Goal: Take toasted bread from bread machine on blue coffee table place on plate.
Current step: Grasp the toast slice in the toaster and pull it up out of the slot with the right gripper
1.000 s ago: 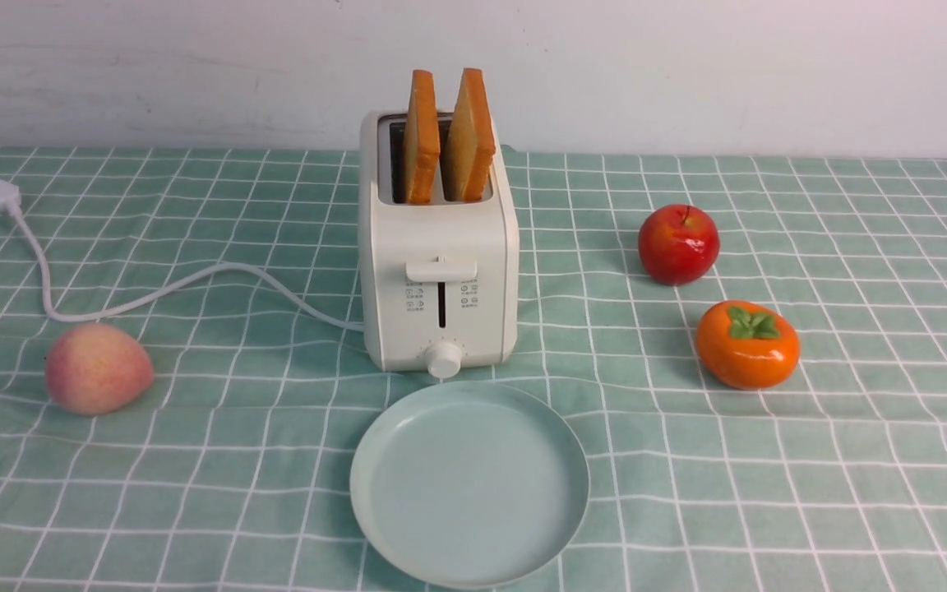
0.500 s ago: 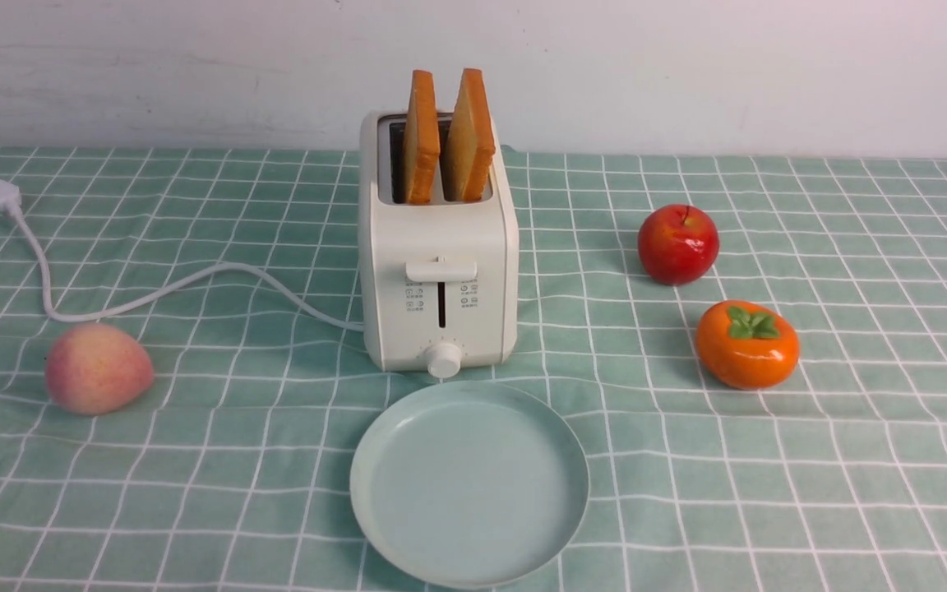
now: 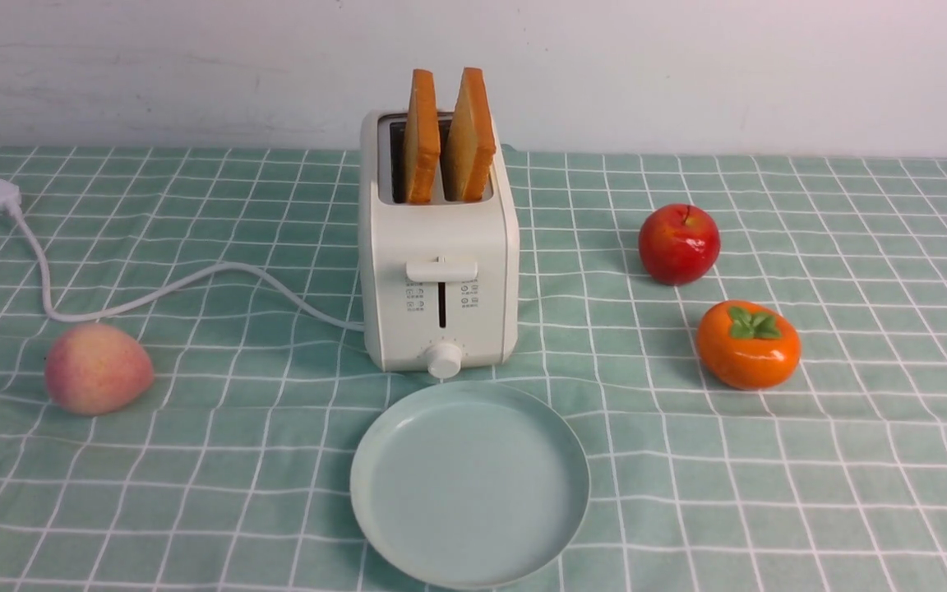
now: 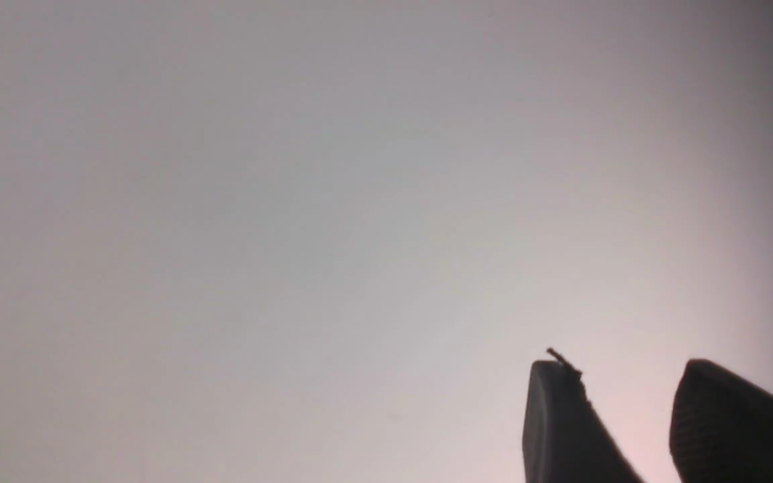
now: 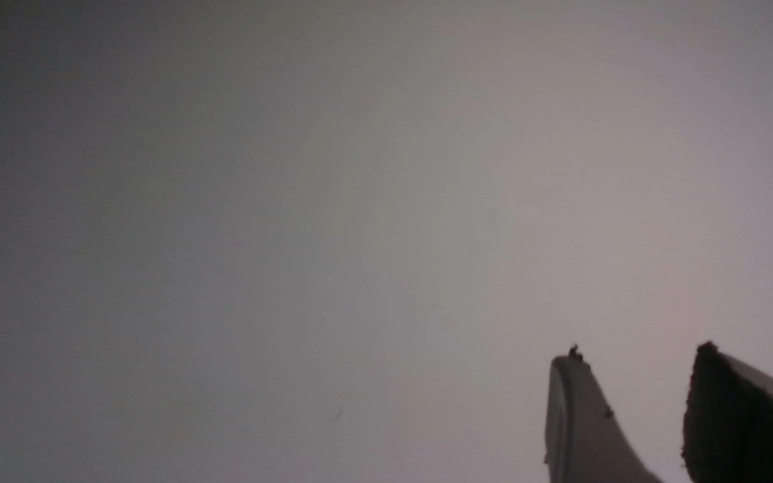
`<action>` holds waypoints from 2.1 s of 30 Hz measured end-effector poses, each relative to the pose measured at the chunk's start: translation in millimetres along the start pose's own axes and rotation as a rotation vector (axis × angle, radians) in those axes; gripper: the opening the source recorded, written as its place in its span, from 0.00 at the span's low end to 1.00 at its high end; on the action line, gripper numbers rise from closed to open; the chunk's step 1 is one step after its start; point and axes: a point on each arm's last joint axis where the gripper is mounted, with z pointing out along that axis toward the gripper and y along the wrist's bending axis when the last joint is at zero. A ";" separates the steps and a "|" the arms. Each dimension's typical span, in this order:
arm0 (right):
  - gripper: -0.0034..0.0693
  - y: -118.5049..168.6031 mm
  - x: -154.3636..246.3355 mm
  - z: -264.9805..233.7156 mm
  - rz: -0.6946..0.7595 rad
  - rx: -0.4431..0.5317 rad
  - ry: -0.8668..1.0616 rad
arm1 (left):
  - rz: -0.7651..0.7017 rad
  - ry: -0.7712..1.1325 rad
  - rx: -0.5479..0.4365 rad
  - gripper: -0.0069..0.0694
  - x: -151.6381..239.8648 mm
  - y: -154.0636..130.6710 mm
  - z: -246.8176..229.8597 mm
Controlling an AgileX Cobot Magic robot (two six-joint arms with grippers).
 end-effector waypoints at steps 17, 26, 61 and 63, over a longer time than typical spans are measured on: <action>0.38 -22.8 37.9 153.4 -0.200 0.336 0.756 | 0.306 0.916 -0.800 0.40 33.5 25.5 101.4; 0.38 -7.4 149.6 174.1 -0.026 0.358 1.211 | 0.233 1.334 -0.966 0.40 63.1 39.6 78.9; 0.63 105.2 377.6 305.9 0.046 -0.312 1.433 | 0.190 1.431 -0.683 0.41 85.1 15.4 82.8; 0.52 105.2 378.0 306.1 0.048 -0.311 1.429 | 0.189 1.431 -0.683 0.41 85.2 15.4 82.8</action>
